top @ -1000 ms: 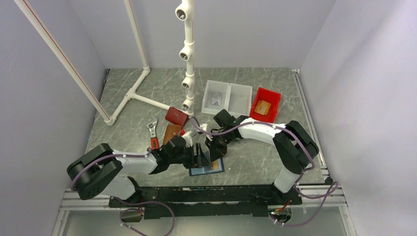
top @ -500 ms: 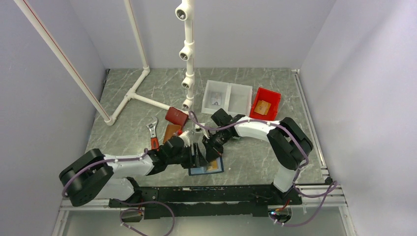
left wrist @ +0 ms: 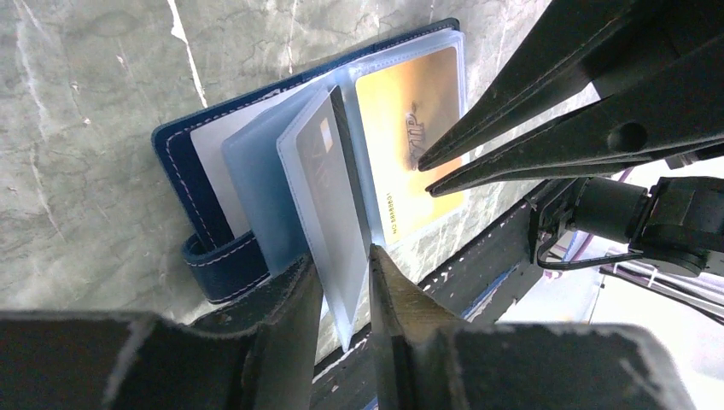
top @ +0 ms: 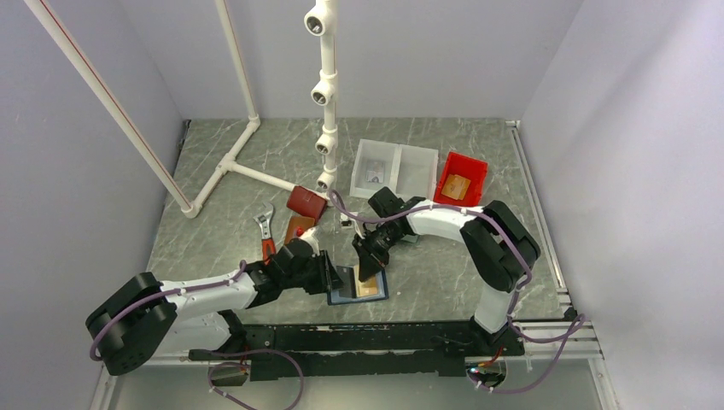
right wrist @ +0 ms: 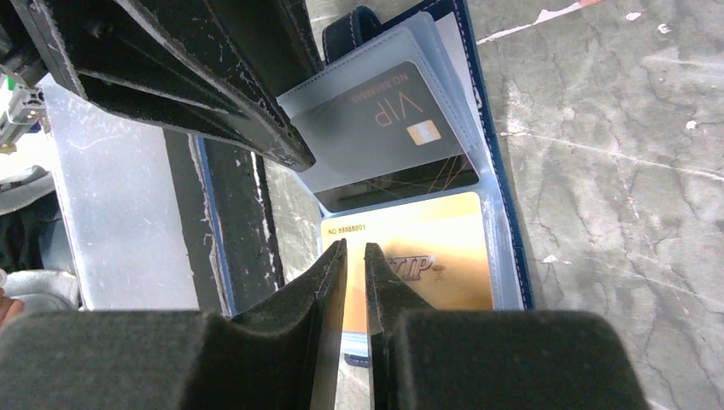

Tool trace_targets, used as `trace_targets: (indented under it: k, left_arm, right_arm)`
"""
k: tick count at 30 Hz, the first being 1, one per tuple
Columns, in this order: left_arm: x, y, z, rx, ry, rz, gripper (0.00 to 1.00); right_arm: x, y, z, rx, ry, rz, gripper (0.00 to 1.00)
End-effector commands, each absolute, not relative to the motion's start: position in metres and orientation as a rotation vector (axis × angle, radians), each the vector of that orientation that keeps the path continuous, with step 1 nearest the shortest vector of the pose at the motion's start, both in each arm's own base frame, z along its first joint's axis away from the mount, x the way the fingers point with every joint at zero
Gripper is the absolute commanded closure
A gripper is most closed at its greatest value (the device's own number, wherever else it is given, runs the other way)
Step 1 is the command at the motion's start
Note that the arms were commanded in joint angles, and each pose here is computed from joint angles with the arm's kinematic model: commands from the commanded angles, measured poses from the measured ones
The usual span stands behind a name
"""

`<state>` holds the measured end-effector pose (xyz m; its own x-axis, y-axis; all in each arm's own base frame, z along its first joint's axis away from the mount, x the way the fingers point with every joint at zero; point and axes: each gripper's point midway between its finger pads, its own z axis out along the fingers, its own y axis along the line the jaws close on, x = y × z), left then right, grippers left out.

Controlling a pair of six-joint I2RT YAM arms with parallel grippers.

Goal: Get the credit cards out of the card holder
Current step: Remove the credit card from the card holder.

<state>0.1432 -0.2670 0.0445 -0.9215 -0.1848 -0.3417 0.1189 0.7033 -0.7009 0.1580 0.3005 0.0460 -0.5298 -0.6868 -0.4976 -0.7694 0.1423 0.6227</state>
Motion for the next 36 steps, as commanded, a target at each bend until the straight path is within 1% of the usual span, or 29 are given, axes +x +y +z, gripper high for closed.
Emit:
trace_targets:
  k: [1,3,4,6,7,10,13,18,22,26,31,36]
  left_arm:
    - [0.148,-0.267,0.047,-0.06,2.507,-1.082,0.71]
    - [0.148,-0.267,0.048,-0.06,2.502,-1.093,0.75]
    - [0.149,-0.268,0.048,-0.061,2.497,-1.098,0.79]
    - [0.151,-0.267,0.049,-0.067,2.49,-1.102,0.94]
    - [0.152,-0.266,0.048,-0.071,2.489,-1.099,1.0]
    - [0.153,-0.264,0.049,-0.071,2.466,-1.115,1.0]
    - [0.152,-0.262,0.057,-0.026,2.395,-1.161,1.0]
    - [0.151,-0.263,0.093,0.069,2.188,-1.274,1.0]
    - [0.149,-0.26,0.118,0.097,2.091,-1.318,1.0]
    - [0.145,-0.262,0.141,0.133,1.989,-1.388,1.0]
    - [0.144,-0.271,0.158,0.185,1.925,-1.445,1.0]
    - [0.145,-0.28,0.17,0.227,1.88,-1.487,1.0]
  right_arm:
    - [0.168,0.307,0.052,-1.489,2.26,1.32,0.83]
    - [0.168,0.306,0.05,-1.491,2.268,1.318,0.83]
    - [0.169,0.306,0.05,-1.492,2.269,1.316,0.83]
    - [0.168,0.306,0.05,-1.495,2.272,1.318,0.83]
    - [0.169,0.306,0.051,-1.496,2.267,1.318,0.83]
    - [0.167,0.307,0.057,-1.507,2.243,1.338,0.83]
    - [0.161,0.309,0.071,-1.529,2.176,1.424,0.82]
    - [0.153,0.313,0.087,-1.538,2.101,1.518,0.79]
    - [0.153,0.314,0.099,-1.513,2.079,1.574,0.78]
    - [0.153,0.312,0.126,-1.486,1.991,1.665,0.76]
    - [0.158,0.305,0.155,-1.416,1.903,1.732,0.71]
    - [0.163,0.298,0.17,-1.37,1.865,1.742,0.59]
